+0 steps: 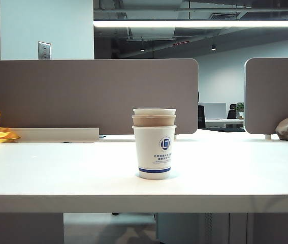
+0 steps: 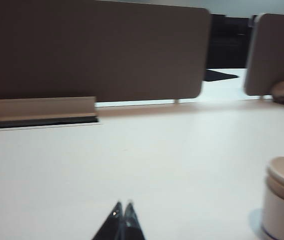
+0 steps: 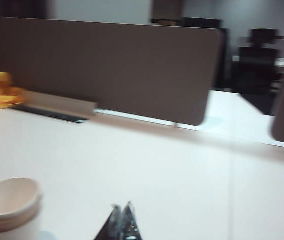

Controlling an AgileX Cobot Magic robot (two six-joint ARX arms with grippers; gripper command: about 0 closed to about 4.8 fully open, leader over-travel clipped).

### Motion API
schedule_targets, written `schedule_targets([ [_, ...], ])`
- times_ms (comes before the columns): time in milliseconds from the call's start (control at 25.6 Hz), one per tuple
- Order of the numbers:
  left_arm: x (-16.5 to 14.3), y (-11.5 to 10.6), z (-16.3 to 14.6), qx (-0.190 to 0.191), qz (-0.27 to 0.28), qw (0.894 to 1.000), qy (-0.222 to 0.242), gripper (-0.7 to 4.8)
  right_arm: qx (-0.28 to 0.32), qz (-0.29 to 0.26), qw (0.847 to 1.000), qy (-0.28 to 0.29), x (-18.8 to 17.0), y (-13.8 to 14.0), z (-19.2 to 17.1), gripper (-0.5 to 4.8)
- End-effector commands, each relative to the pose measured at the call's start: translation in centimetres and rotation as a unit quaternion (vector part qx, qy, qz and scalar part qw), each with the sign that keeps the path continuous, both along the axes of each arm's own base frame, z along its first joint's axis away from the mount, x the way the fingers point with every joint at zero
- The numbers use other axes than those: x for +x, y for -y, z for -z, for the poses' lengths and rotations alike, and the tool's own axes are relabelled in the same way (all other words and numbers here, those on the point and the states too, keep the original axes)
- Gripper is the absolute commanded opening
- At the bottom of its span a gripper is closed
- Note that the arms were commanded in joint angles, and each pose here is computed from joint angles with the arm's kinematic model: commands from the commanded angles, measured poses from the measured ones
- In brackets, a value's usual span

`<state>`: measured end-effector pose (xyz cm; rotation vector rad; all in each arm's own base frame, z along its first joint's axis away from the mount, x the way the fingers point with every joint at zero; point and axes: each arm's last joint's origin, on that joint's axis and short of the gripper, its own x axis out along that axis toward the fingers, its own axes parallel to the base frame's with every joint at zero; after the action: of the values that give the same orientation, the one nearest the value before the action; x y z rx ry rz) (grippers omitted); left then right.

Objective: Pick up all the paper cups on the table one by one and stack them together.

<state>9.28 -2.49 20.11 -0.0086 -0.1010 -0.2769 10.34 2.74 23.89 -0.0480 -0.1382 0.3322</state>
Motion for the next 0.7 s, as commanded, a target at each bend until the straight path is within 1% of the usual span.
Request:
schedule_targets([
  [39, 0.1, -0.6, -0.2, -0.002, -0.032, 0.999, 0.008, -0.05, 0.004, 0.046, 0.999, 0.01, -0.1, 1.0, 0.4, -0.05],
  [117, 0.2, -1.0, -0.2, -0.002, -0.051, 0.999, 0.01, -0.05, 0.004, 0.074, 0.997, 0.014, -0.2, 1.6, 0.7, -0.05],
  [234, 0.2, -1.5, 0.1, -0.004, -0.079, 0.997, 0.024, -0.05, 0.005, 0.106, 0.994, 0.022, -0.5, 2.2, 1.3, -0.05],
  [351, 0.2, -2.0, 1.3, -0.004, -0.104, 0.994, 0.025, -0.05, 0.005, 0.125, 0.992, 0.027, -0.7, 2.6, 2.5, -0.05],
  [468, 0.4, -2.1, 2.2, -0.002, -0.11, 0.994, 0.017, -0.05, 0.005, 0.125, 0.992, 0.029, -0.9, 2.6, 3.6, -0.05],
  [585, 0.4, -2.1, 2.3, -0.002, -0.11, 0.994, 0.013, -0.05, 0.006, 0.125, 0.991, 0.039, -1.1, 2.6, 4.2, -0.05],
  [702, 0.4, -2.1, 2.4, -0.002, -0.109, 0.994, 0.012, -0.05, 0.005, 0.125, 0.992, 0.026, -0.9, 2.6, 5.2, -0.05],
])
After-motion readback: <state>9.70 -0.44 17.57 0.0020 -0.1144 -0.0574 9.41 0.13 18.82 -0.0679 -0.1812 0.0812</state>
